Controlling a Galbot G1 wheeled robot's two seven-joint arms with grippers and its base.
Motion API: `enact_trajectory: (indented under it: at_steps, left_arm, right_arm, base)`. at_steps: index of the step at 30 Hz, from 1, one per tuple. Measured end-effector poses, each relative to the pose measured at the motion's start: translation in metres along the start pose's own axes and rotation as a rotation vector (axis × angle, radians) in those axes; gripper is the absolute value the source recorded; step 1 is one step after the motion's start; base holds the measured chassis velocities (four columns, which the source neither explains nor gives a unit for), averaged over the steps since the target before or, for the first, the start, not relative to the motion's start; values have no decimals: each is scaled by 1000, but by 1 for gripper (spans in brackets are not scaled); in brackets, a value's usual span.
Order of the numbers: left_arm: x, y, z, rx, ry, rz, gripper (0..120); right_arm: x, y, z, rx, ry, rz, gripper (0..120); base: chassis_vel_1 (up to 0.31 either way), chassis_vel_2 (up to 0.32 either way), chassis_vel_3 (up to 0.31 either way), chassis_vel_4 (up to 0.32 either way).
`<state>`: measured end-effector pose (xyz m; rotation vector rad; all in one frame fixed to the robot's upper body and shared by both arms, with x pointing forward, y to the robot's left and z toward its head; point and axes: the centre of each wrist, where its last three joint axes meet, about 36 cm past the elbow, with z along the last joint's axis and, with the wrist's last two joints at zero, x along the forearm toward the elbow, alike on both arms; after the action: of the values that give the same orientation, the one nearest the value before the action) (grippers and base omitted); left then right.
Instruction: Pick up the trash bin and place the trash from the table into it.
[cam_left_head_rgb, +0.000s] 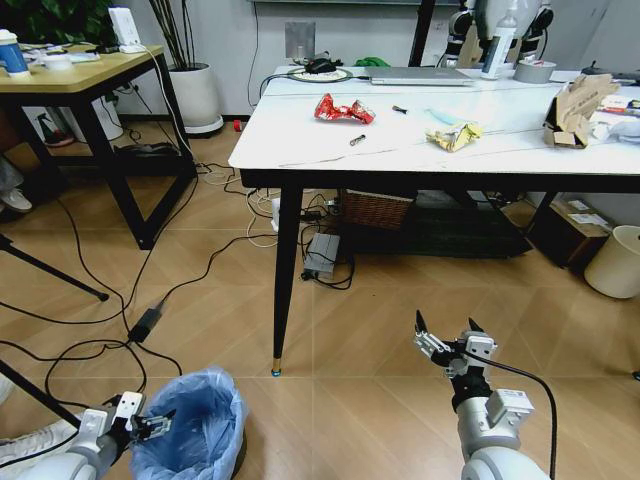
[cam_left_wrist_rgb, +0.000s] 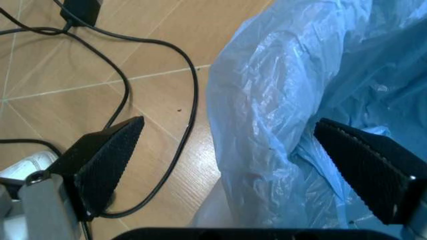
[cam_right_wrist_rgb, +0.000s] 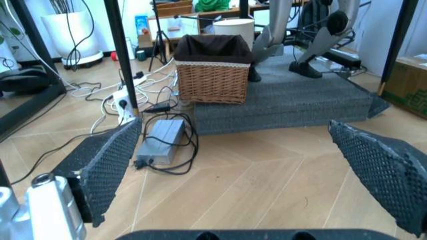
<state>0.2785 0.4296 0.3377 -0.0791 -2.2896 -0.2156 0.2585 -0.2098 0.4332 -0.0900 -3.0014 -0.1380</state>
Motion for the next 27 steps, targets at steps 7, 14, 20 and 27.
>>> enact_trajectory:
  at_steps: [7, 14, 20, 27]
  left_arm:
    - [-2, -3, 3, -10, -11, 5, 90]
    - [-3, -5, 3, -8, -12, 12, 66]
    - [-6, -11, 3, -7, -8, 19, 41]
    - [-7, -13, 2, -6, -10, 19, 15]
  right_arm:
    - [1, 1, 0, 3, 0, -2, 100]
    - [1, 1, -1, 3, -2, -3, 100]
    - [1, 0, -1, 2, -4, -2, 100]
    - [0, 0, -1, 1, -4, -2, 100]
  base:
    - [0, 0, 0, 0]
    - [0, 0, 0, 0]
    - [0, 0, 0, 0]
    - [0, 0, 0, 0]
